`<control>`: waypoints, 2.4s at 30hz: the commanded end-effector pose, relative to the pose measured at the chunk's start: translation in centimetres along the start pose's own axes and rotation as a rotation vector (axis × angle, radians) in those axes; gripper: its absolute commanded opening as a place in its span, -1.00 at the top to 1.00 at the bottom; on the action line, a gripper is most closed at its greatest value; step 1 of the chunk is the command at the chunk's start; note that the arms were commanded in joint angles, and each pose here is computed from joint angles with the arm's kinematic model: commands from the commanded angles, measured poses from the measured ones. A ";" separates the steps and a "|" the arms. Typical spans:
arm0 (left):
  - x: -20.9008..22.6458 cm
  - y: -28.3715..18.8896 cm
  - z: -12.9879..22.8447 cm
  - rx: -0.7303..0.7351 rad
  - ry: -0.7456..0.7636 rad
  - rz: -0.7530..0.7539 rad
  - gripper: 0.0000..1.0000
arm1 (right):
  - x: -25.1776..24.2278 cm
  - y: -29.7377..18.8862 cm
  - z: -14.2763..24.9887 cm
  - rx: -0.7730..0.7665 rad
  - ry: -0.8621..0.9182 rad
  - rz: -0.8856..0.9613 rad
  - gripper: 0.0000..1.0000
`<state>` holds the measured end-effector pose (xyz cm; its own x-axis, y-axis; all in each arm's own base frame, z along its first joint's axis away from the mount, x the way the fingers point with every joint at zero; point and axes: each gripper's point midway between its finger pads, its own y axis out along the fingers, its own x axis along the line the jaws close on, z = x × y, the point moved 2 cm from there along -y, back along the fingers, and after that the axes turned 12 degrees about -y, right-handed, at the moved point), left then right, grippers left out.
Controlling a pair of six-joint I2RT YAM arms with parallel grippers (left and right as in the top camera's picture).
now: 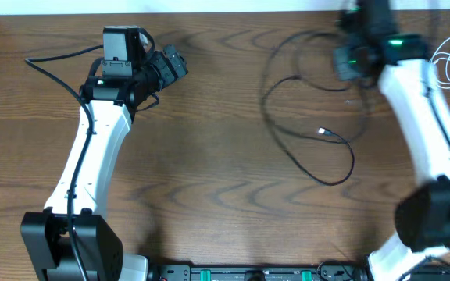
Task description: Untangle cables
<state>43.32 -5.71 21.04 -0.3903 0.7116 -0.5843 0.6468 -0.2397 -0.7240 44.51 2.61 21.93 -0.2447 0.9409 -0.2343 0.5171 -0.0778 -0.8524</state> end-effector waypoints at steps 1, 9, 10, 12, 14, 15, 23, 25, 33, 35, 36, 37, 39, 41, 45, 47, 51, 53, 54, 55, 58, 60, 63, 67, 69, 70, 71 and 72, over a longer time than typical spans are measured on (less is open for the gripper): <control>0.1 0.4 0.0 0.001 0.017 -0.010 -0.94 | -3.7 -2.0 2.3 0.053 0.166 0.103 0.98; 0.0 0.4 -0.2 -0.004 0.019 -0.003 -0.93 | -9.6 -6.4 11.0 0.270 0.495 0.182 0.98; 0.0 0.4 -0.2 -0.005 0.019 -0.004 -0.94 | -10.3 -6.9 12.2 0.302 0.546 0.210 0.98; 0.0 0.4 -0.2 -0.004 0.018 -0.003 -0.94 | -11.9 -7.9 14.7 0.375 0.642 0.306 0.98; 0.0 0.4 -0.2 -0.004 0.019 -0.003 -0.94 | -13.4 -8.8 16.7 0.429 0.716 0.409 0.98; 0.0 0.4 -0.1 -0.004 0.018 -0.004 -0.94 | -14.1 -9.1 17.5 0.446 0.747 0.455 0.98; 0.0 0.4 -0.2 -0.004 0.018 -0.003 -0.94 | -16.7 -6.6 18.1 0.390 0.851 0.535 0.98; 0.0 0.4 -0.2 -0.006 0.019 -0.001 -0.94 | -17.5 -5.1 17.4 0.350 0.857 0.553 0.98; -0.1 0.4 -0.2 -0.007 0.019 -0.001 -0.94 | -18.2 0.0 17.8 0.403 0.829 0.555 -0.61; -0.1 0.4 -0.2 -0.007 0.019 -0.001 -0.94 | -17.7 0.9 17.8 0.427 0.785 0.508 -0.92; -0.1 0.4 -0.2 -0.007 0.019 -0.001 -0.94 | -17.4 1.2 17.6 0.427 0.759 0.473 -0.97; -0.1 0.4 -0.2 -0.007 0.019 -0.001 -0.94 | -16.9 1.5 17.2 0.424 0.727 0.425 -0.98; -0.1 0.4 -0.2 -0.007 0.019 -0.001 -0.94 | -15.7 2.0 16.1 0.400 0.659 0.324 -0.98; -0.1 0.4 -0.2 -0.007 0.019 -0.001 -0.94 | -13.8 2.6 14.3 0.358 0.583 0.191 -0.99; -0.1 0.4 -0.3 -0.011 0.021 0.003 -0.94 | -7.0 3.3 10.1 0.238 0.414 -0.193 -0.92; -0.3 0.4 -0.5 -0.020 0.034 0.010 -0.94 | -3.9 3.4 8.7 0.200 0.381 -0.317 -0.91; 0.1 0.4 -1.1 -0.050 0.059 -0.015 -0.94 | 0.2 4.0 8.7 0.240 0.354 -0.385 -0.88; 0.7 0.3 -1.5 -0.071 0.053 -0.044 -0.94 | 2.2 4.6 9.3 0.276 0.345 -0.403 -0.82; 1.0 0.2 -1.7 -0.081 0.049 -0.056 -0.94 | 3.0 4.8 9.7 0.290 0.335 -0.412 -0.79; 1.2 0.2 -1.9 -0.086 0.046 -0.061 -0.94 | 3.9 5.2 10.1 0.302 0.319 -0.421 -0.75; 1.6 0.1 -2.3 -0.094 0.037 -0.066 -0.94 | 6.0 6.5 11.6 0.335 0.271 -0.413 -0.55; 1.7 0.0 -2.5 -0.097 0.033 -0.068 -0.94 | 6.8 7.2 12.6 0.362 0.245 -0.376 -0.48; 1.8 0.0 -2.7 -0.099 0.036 -0.070 -0.94 | 8.0 7.9 13.7 0.385 0.193 -0.343 -0.38; 1.8 0.0 -2.6 -0.098 0.052 -0.071 -0.94 | 9.1 8.2 15.2 0.434 0.097 -0.265 -0.31; 1.8 0.0 -2.6 -0.098 0.052 -0.071 -0.94 | 9.5 8.3 16.1 0.463 0.075 -0.221 -0.29; 1.8 0.0 -2.6 -0.098 0.052 -0.071 -0.94 | 9.7 8.4 16.6 0.478 0.071 -0.197 -0.28; 1.8 0.0 -2.6 -0.098 0.052 -0.071 -0.94 | 9.8 8.5 17.1 0.489 0.067 -0.178 -0.28; 1.8 0.0 -2.6 -0.098 0.052 -0.071 -0.94 | 10.2 8.7 17.8 0.502 0.060 -0.160 -0.28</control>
<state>44.16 -2.99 21.29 -0.4045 0.7430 -0.5332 0.6859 -0.1391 -0.7142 32.89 6.53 4.51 -0.2496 0.9674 0.0437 0.0146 0.0489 -0.9987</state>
